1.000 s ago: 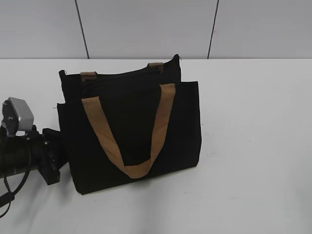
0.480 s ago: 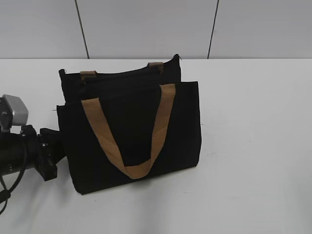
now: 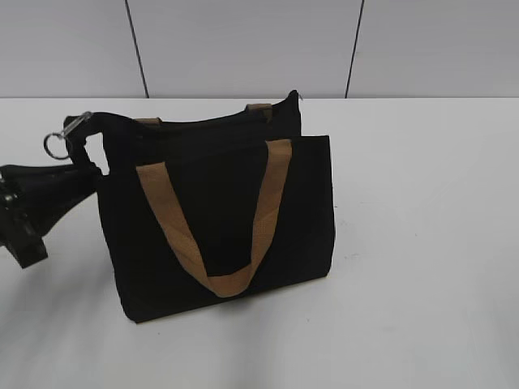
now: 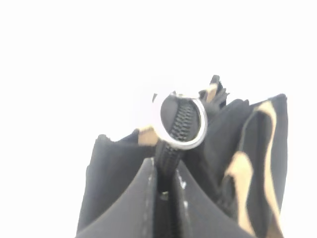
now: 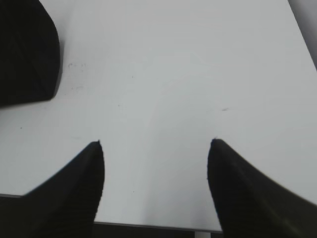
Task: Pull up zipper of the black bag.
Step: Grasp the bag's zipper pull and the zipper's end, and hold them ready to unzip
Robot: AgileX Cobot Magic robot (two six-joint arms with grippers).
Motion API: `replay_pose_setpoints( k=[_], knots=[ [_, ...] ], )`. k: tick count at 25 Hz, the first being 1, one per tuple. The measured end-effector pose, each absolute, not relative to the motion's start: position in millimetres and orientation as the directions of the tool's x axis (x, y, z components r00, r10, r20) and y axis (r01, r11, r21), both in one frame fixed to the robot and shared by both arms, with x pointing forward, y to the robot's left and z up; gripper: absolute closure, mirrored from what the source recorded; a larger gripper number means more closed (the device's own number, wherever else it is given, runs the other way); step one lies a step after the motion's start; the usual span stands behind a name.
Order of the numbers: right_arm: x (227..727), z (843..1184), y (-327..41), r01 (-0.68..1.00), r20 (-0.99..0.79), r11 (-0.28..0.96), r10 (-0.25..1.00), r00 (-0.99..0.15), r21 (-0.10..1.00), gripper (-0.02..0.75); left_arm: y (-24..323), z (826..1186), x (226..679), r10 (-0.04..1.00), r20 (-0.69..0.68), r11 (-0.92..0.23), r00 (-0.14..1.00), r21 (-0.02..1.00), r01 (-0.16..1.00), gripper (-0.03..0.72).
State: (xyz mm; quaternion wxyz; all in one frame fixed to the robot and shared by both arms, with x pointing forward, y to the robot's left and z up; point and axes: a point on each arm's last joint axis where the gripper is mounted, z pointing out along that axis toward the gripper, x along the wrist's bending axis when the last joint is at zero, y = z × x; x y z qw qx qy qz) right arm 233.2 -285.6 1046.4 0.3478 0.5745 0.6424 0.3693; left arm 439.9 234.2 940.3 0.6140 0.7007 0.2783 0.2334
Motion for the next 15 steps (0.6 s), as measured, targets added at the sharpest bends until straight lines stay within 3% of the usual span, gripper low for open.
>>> replay_pose_setpoints(
  k=[7,15],
  knots=[
    [233.2,1046.4,-285.6,0.481,-0.023,0.067,0.995,-0.098,0.874,0.231,239.6,978.1,429.1,0.738,0.029,-0.065,0.674,0.997,0.029,0.66],
    [233.2,1046.4,-285.6,0.481,-0.023,0.067,0.995,-0.098,0.874,0.231,238.1,1003.8,410.6,0.721,0.111,-0.089,0.684,0.994,-0.068,0.66]
  ],
)
